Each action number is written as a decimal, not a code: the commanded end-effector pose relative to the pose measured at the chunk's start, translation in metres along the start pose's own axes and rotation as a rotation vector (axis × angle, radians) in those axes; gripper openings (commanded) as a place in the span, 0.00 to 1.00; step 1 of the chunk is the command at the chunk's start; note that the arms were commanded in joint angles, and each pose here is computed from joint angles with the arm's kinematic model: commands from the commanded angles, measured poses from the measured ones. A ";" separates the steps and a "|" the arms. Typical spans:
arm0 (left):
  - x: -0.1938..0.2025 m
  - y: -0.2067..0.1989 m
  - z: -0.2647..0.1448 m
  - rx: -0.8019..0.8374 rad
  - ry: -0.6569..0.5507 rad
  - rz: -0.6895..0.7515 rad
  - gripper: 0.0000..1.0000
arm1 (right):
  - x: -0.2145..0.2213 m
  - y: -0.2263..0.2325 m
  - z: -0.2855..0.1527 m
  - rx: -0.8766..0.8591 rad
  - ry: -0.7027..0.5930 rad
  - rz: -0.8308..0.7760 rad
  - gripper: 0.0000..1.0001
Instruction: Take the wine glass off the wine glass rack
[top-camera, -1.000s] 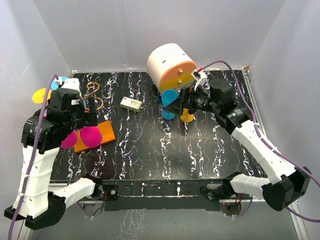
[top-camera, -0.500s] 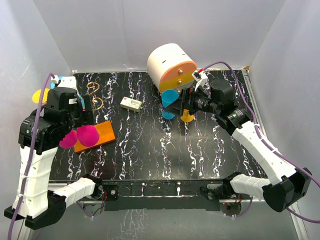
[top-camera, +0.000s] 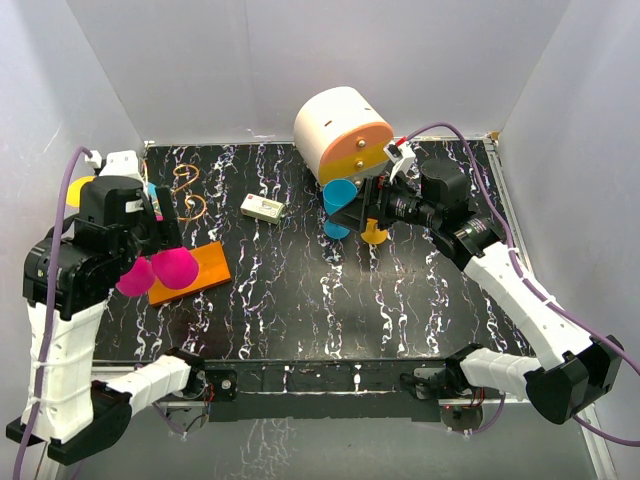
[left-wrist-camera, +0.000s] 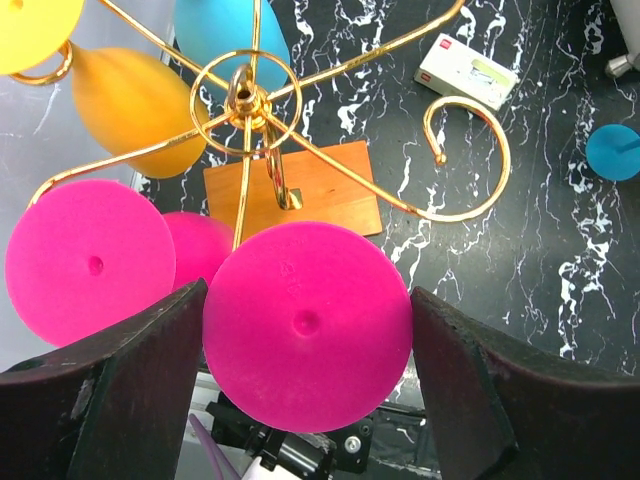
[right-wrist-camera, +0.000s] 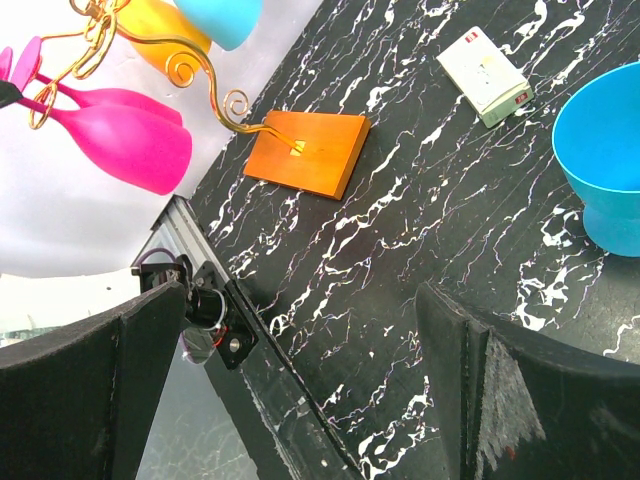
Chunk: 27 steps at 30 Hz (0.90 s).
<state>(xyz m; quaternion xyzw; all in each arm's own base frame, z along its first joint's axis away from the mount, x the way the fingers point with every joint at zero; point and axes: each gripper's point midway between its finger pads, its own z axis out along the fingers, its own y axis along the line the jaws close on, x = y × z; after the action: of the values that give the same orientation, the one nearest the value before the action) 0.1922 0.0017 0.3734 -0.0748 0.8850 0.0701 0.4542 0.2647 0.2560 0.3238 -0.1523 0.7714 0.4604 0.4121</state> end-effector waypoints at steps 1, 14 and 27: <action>0.009 0.002 -0.009 0.030 -0.002 0.001 0.60 | -0.014 0.008 -0.005 -0.021 -0.054 -0.035 0.98; 0.003 0.030 -0.006 -0.158 -0.013 -0.036 0.59 | -0.012 0.008 -0.004 -0.025 -0.047 -0.029 0.98; -0.036 -0.009 0.020 -0.071 -0.053 -0.071 0.54 | -0.010 0.007 -0.007 -0.014 -0.046 -0.032 0.99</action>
<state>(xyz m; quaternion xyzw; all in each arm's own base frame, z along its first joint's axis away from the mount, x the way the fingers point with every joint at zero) 0.2201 0.0074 0.3718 -0.1144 0.8802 0.1150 0.4461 0.2648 0.2558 0.3235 -0.1512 0.7719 0.4607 0.4113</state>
